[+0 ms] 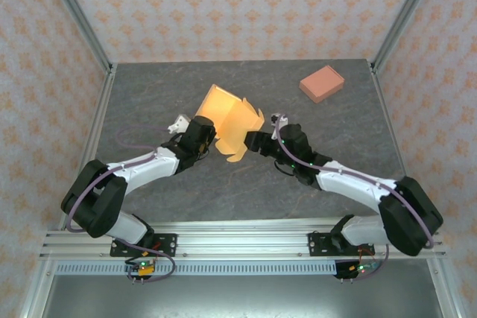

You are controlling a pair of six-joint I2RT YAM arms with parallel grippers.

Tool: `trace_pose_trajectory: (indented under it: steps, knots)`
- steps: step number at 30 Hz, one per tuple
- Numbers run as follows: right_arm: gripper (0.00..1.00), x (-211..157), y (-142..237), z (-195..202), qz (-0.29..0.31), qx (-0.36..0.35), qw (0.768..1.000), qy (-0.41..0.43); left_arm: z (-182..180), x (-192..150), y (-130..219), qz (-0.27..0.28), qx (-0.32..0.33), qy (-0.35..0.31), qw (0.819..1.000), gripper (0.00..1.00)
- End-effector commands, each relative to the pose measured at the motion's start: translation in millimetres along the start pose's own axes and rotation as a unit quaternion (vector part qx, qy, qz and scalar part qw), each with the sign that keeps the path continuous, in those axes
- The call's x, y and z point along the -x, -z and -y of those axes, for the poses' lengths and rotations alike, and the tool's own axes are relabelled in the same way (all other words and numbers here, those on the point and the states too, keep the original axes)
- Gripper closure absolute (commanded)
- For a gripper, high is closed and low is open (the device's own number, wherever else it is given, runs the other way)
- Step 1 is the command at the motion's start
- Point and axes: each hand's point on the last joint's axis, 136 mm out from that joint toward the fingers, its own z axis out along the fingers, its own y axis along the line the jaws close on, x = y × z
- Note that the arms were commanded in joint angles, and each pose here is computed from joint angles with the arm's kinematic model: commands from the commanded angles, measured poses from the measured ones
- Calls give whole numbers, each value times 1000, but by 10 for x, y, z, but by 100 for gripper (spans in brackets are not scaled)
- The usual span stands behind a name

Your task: Fold the paper box

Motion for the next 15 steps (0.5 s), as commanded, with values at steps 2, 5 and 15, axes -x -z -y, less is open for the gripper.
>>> trace_pose_trajectory:
  steps: [2, 5, 15]
  knots:
    - [62, 151, -184, -211, 13, 26, 999, -15, 63, -25, 9, -11, -28, 44, 999, 100]
    - [88, 228, -223, -97, 34, -9, 999, 10, 113, -83, -3, -26, -44, 51, 997, 100]
    - [100, 570, 16, 152, 8, -98, 971, 220, 396, -103, 372, -58, -146, -55, 986, 14]
